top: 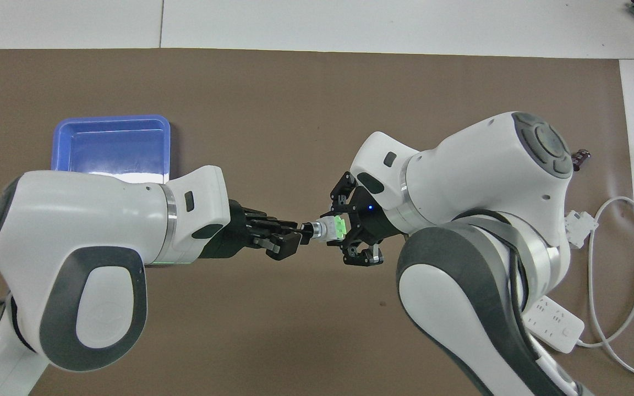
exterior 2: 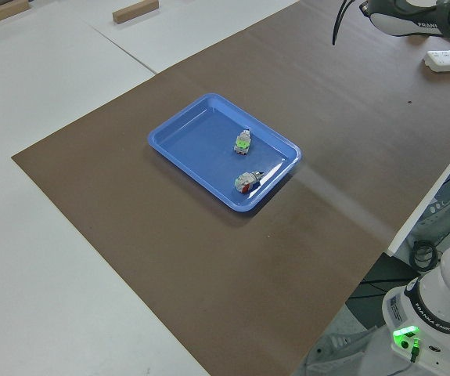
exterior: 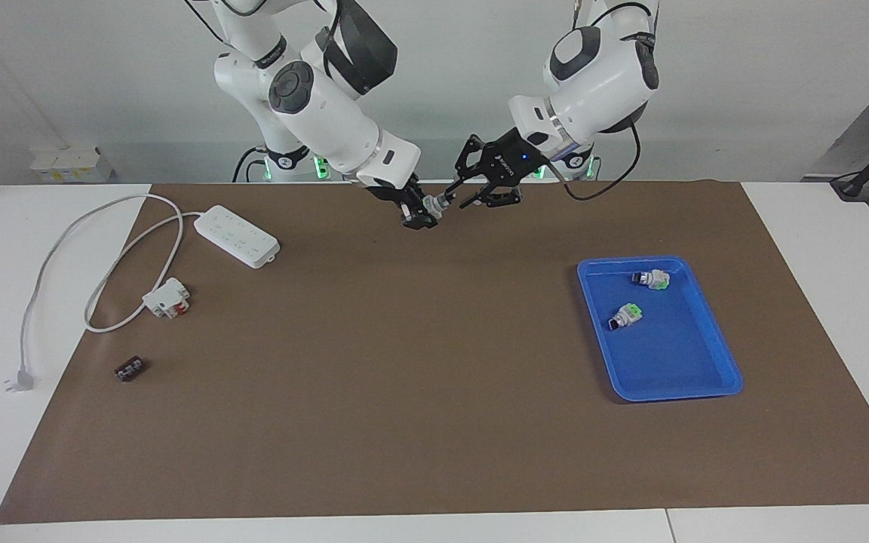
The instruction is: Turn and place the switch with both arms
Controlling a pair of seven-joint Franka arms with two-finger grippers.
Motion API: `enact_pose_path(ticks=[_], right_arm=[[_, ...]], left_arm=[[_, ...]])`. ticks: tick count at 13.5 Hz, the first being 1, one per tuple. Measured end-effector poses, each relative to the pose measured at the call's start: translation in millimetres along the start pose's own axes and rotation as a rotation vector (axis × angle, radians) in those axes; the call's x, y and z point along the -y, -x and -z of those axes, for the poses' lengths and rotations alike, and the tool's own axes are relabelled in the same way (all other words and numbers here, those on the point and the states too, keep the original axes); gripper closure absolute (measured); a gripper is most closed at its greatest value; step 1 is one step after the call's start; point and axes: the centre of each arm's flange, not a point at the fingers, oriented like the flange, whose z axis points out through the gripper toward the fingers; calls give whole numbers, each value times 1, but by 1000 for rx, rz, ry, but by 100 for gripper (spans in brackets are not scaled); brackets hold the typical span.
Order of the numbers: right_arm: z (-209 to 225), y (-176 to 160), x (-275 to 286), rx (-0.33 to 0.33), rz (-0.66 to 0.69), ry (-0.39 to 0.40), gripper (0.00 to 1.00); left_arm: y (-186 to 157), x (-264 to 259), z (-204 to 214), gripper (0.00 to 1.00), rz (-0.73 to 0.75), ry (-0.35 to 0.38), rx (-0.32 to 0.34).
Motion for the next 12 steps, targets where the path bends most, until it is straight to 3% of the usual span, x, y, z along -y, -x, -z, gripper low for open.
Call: enact_pose_path(ticks=[7, 12], right_arm=[[-1, -2, 1, 1, -8, -1, 58], [1, -4, 2, 2, -7, 4, 58]], left_arm=[[-7, -2, 4, 71, -6, -8, -29], [-7, -6, 2, 82, -14, -5, -27]])
